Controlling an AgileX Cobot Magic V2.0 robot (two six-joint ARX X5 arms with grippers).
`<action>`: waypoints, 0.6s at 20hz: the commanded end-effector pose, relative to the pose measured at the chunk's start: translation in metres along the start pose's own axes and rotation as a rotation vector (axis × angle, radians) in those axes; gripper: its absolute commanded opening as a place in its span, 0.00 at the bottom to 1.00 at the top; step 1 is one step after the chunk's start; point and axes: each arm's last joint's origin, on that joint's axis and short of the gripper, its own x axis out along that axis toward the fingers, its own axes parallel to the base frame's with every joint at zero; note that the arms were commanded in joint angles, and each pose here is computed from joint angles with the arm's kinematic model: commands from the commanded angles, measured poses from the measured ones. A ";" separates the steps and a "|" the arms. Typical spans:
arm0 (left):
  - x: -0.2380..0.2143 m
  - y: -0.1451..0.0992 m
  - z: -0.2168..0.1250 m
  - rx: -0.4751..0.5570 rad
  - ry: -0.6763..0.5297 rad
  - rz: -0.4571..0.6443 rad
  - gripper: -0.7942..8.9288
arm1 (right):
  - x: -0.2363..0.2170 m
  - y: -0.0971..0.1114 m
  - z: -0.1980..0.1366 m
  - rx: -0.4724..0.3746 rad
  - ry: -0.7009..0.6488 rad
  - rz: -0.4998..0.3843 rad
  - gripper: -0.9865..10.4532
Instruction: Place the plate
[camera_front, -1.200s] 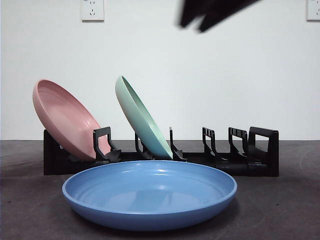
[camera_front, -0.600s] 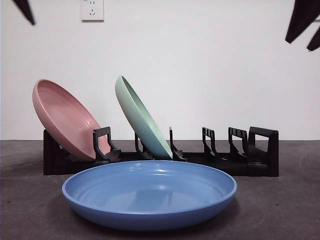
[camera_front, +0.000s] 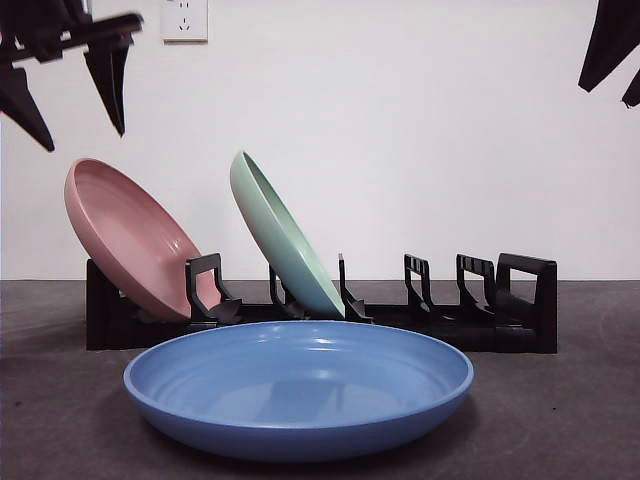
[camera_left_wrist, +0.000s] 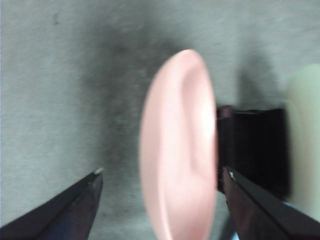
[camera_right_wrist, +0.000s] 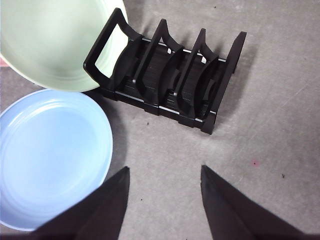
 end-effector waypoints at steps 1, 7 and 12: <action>0.010 -0.001 0.007 0.014 0.006 0.016 0.46 | -0.001 0.001 0.002 -0.013 -0.008 0.001 0.28; 0.032 0.001 0.008 0.028 0.062 0.029 0.46 | -0.001 0.001 0.002 -0.012 -0.008 -0.005 0.28; 0.032 0.001 0.008 0.029 0.063 0.029 0.25 | -0.001 0.001 0.002 -0.011 -0.007 -0.005 0.28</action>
